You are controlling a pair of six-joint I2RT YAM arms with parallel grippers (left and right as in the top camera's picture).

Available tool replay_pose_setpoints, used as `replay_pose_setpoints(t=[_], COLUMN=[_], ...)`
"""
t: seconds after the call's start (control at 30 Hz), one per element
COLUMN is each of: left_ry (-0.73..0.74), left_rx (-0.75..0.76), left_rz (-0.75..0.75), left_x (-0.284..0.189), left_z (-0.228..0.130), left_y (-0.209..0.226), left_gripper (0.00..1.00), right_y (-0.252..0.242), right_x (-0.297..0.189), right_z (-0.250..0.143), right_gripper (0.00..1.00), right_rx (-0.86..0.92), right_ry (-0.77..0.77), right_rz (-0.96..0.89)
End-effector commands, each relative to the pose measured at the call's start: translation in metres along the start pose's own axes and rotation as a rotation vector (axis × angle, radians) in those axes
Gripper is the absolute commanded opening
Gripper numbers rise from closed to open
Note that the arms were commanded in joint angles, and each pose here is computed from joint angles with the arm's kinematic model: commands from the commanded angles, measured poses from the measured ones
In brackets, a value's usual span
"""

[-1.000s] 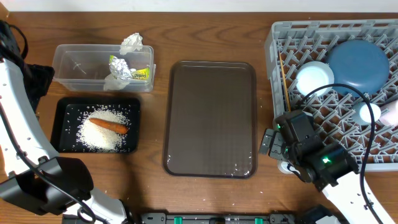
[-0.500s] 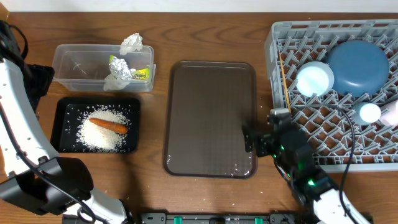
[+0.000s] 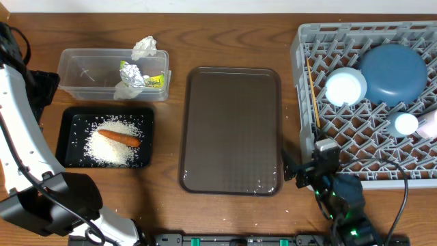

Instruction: Sort waste into correct bins and load items into the dishwasher rack

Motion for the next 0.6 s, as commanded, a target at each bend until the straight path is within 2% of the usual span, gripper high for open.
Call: replay_pose_setpoints(t=[0.0,0.23,0.57], left_ry=[-0.016,-0.016,-0.016], left_rx=[-0.01,-0.009,-0.009], left_rz=[0.005,0.005,0.005], left_x=[-0.002,-0.002,-0.002], left_z=[0.003,0.003,0.003], left_y=[0.002,0.002,0.002], left_gripper=[0.98,0.98,0.98], right_y=[-0.002,-0.022,-0.039], right_x=[-0.004,-0.015,-0.03], right_z=[0.004,-0.009,0.021], right_gripper=[0.99,0.99,0.99], right_rx=[-0.113,-0.096,-0.091], right_ry=[-0.029,0.021,-0.136], right_rz=[-0.007,-0.094,-0.194])
Point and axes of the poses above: each gripper's point midway between its finger pads, its own x axis out along the fingers, its own y axis along the line the jaws close on, z = x × y, the point moved 3 cm from there along -x, back along the fingers, and after that the axes turned 13 degrees about -x, right-handed, at the moved point
